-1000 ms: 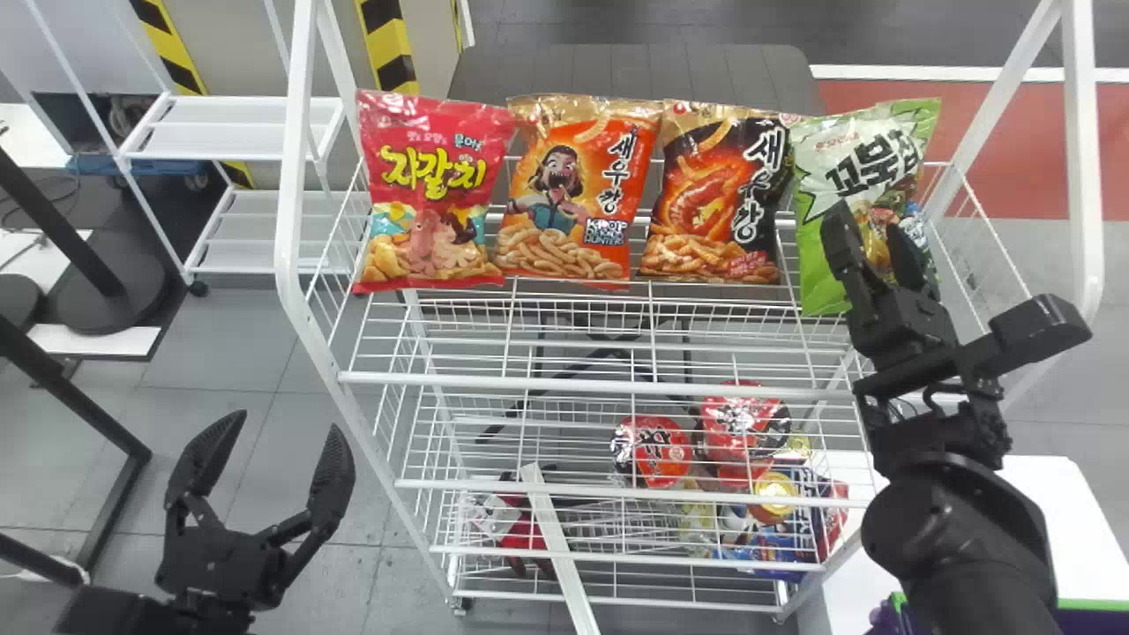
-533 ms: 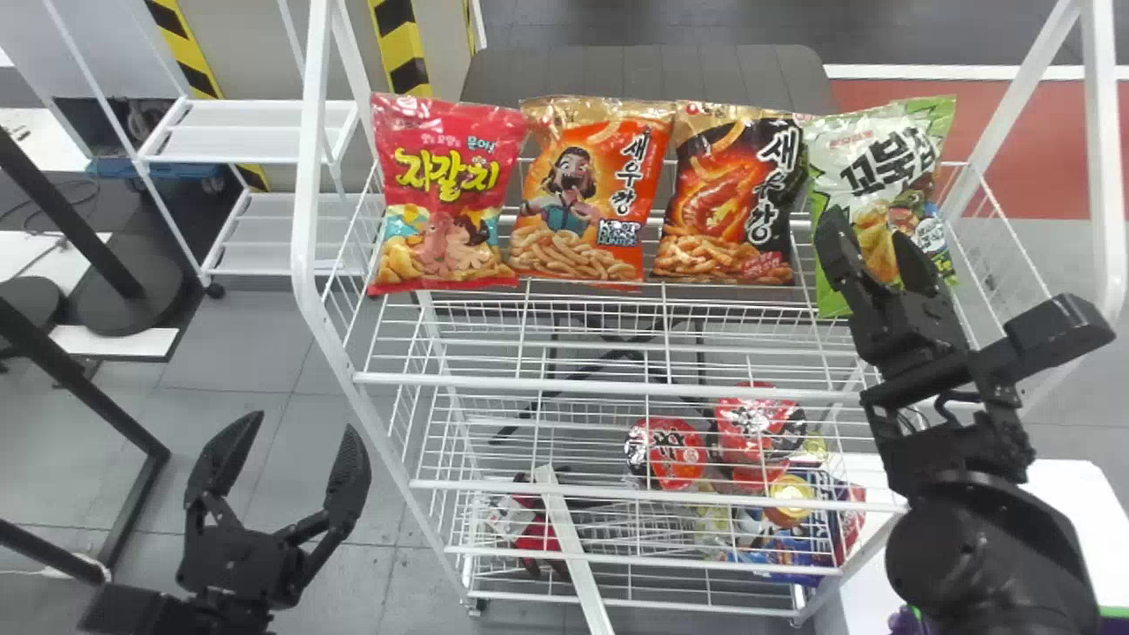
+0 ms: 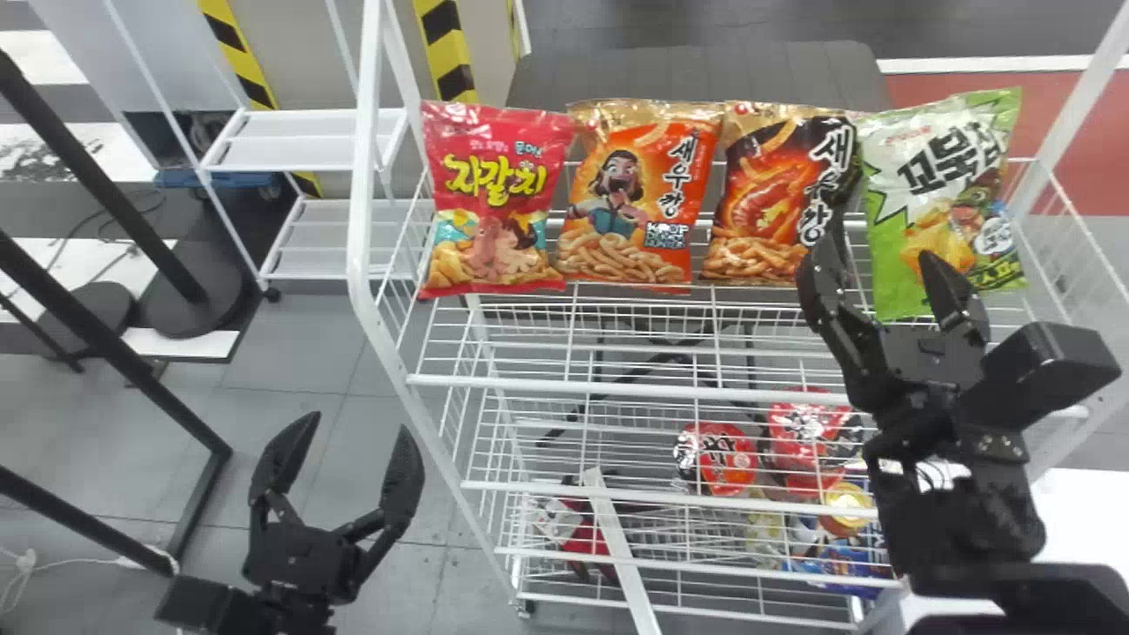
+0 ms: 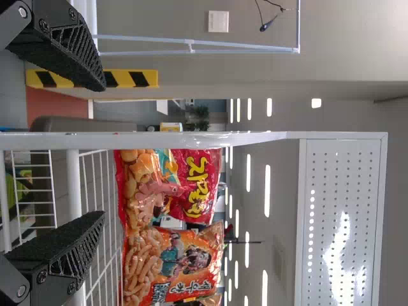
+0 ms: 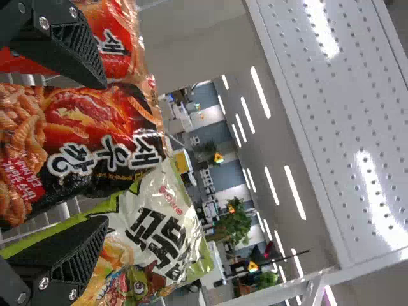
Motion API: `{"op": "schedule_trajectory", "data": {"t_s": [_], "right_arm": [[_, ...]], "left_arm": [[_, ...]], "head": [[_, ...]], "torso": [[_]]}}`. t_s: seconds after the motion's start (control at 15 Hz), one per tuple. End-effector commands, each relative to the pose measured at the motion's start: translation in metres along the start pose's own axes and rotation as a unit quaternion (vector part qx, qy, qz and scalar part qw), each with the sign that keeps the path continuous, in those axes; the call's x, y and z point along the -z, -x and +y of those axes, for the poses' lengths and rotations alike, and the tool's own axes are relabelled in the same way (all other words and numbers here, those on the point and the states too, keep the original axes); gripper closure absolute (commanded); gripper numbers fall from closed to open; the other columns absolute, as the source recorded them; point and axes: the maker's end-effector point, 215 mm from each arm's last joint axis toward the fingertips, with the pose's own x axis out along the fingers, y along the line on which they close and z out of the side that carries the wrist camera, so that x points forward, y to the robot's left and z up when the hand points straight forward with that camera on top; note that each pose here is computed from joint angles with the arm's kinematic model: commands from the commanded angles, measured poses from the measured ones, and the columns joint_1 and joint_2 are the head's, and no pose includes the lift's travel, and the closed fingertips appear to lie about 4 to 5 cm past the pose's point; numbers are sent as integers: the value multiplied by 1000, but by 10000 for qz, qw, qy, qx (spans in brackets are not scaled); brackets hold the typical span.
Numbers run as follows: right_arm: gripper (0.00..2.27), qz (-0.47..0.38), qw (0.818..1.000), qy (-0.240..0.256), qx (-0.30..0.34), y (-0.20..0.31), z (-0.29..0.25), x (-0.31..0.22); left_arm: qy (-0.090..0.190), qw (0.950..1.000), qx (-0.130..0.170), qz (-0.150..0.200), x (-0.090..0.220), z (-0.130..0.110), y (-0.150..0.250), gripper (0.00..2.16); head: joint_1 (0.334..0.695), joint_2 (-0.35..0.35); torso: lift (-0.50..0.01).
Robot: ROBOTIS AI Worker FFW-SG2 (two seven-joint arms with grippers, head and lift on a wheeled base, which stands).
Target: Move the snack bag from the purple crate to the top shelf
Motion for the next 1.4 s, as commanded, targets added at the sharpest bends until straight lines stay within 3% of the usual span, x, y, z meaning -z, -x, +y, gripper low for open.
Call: {"op": "schedule_trajectory", "data": {"t_s": [0.0, 0.4, 1.07, 1.33], "right_arm": [[90, 94, 9993, 353, 26, 24, 22, 9], [90, 99, 9975, 684, 137, 83, 17, 24], [90, 158, 9945, 1021, 175, 131, -7, 40], [90, 342, 9923, 1183, -141, 139, -13, 46]], "left_arm": [[-19, 10000, -44, 1, 0, 5, 1, 130], [-62, 9999, -141, 4, -4, 16, 6, 130], [-140, 9996, -179, 192, -3, 29, 10, 130], [-176, 9995, -160, 203, -3, 31, 10, 130]], "head": [[695, 166], [695, 241], [695, 266], [695, 267]], "torso": [[0], [0], [0], [0]]}}
